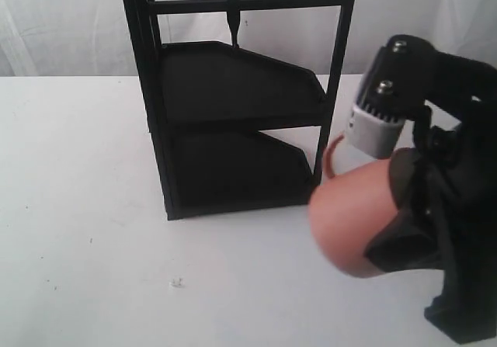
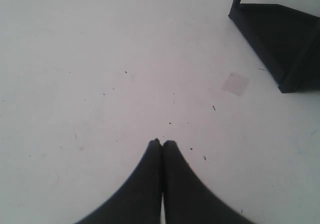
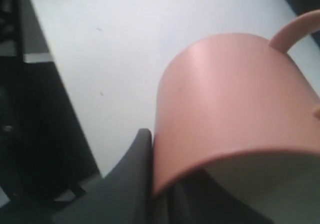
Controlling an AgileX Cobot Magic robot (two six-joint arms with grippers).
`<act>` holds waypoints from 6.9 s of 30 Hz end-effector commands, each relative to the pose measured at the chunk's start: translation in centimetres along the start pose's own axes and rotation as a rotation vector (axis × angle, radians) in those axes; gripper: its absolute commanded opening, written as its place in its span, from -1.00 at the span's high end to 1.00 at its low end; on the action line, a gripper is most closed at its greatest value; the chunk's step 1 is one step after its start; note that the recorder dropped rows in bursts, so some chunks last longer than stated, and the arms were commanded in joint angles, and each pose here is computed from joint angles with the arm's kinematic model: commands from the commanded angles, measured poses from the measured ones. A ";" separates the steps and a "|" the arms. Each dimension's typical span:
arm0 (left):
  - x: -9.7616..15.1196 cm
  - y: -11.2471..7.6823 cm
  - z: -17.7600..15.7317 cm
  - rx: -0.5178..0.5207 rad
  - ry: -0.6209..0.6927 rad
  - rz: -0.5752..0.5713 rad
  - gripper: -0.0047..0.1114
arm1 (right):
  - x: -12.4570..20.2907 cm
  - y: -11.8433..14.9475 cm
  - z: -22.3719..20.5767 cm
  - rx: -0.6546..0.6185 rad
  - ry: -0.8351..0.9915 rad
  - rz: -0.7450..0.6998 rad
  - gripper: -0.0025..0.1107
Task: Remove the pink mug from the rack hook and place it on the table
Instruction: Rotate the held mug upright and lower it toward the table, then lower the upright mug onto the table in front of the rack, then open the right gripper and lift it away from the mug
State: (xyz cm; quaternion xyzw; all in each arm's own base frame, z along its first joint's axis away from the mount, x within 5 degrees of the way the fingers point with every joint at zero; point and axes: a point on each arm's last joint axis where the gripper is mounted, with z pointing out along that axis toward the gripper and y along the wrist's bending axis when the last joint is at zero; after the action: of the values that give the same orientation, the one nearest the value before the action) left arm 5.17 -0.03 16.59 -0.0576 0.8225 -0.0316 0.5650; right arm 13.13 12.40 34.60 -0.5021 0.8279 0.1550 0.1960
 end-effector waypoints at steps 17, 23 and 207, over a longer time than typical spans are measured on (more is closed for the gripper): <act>0.0 0.0 0.0 0.007 -0.005 0.002 0.92 | -1.6 -2.4 0.0 0.162 0.050 0.322 0.96; 0.0 0.0 0.0 0.007 -0.005 0.002 0.92 | -3.8 -5.0 0.8 0.290 0.109 0.289 0.96; 0.0 0.0 0.0 0.007 -0.005 0.002 0.92 | 7.3 -16.0 1.5 0.629 0.387 0.992 0.96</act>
State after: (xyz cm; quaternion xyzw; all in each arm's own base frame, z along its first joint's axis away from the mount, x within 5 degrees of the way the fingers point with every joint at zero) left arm 5.17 -0.03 16.59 -0.0576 0.8225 -0.0316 0.5650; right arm 26.37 2.67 29.74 -0.0871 0.9833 -0.1214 0.1035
